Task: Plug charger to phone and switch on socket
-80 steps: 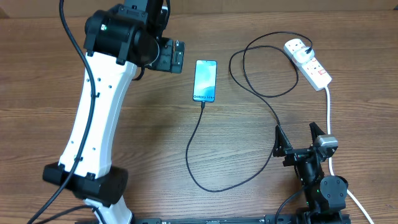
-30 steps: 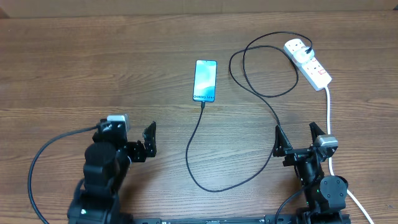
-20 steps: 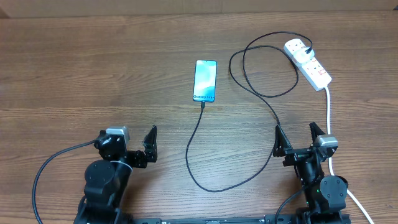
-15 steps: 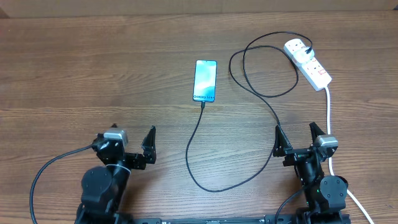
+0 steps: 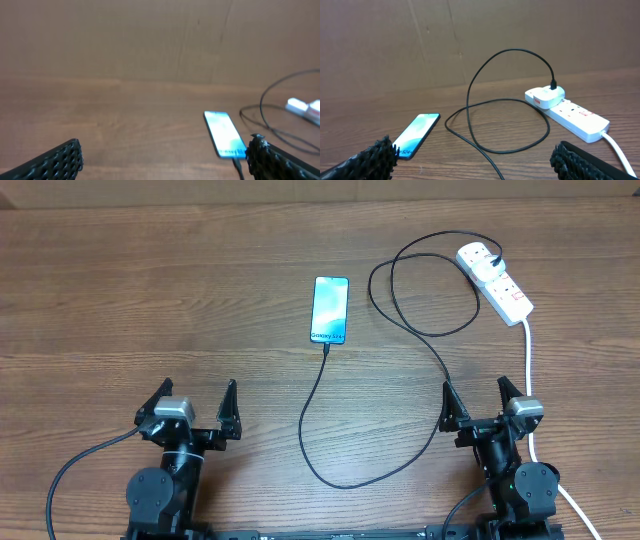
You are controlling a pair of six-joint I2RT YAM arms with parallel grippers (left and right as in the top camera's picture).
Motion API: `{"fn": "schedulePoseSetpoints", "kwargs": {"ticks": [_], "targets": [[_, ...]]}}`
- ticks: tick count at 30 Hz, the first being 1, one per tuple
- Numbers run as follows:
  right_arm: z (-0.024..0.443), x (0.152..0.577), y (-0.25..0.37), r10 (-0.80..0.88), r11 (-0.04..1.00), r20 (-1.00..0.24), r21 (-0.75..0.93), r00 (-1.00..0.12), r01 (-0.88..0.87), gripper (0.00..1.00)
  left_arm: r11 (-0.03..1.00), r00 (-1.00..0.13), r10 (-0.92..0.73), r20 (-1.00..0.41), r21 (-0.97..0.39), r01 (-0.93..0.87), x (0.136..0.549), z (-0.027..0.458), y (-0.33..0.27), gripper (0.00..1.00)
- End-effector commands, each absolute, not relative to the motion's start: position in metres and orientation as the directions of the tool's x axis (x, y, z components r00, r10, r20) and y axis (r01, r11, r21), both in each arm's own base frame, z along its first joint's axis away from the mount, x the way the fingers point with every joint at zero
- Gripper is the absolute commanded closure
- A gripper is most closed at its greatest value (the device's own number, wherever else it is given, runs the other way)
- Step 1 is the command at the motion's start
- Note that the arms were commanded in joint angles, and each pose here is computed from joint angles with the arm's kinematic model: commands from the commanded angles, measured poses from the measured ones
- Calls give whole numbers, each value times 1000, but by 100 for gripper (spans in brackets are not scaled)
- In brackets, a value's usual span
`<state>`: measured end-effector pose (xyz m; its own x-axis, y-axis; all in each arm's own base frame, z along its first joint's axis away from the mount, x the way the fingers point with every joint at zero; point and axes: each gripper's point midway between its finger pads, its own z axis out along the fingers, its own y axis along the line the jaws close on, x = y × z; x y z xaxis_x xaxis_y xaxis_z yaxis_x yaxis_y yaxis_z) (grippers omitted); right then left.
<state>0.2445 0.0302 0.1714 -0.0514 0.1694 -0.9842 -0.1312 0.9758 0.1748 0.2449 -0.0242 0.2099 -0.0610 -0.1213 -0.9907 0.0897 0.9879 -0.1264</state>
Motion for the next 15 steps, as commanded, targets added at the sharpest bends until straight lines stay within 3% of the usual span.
{"fn": "schedulePoseSetpoints", "kwargs": {"ticks": [1, 15], "targets": [[170, 245, 29, 165, 978, -985, 170, -45, -124, 0, 992, -12, -111, -994, -112, 60, 245, 206, -18, 0], [170, 245, 29, 165, 978, -985, 169, -45, -124, 0, 991, 40, -132, -990, -132, -1, 245, 190, -2, 0]]}}
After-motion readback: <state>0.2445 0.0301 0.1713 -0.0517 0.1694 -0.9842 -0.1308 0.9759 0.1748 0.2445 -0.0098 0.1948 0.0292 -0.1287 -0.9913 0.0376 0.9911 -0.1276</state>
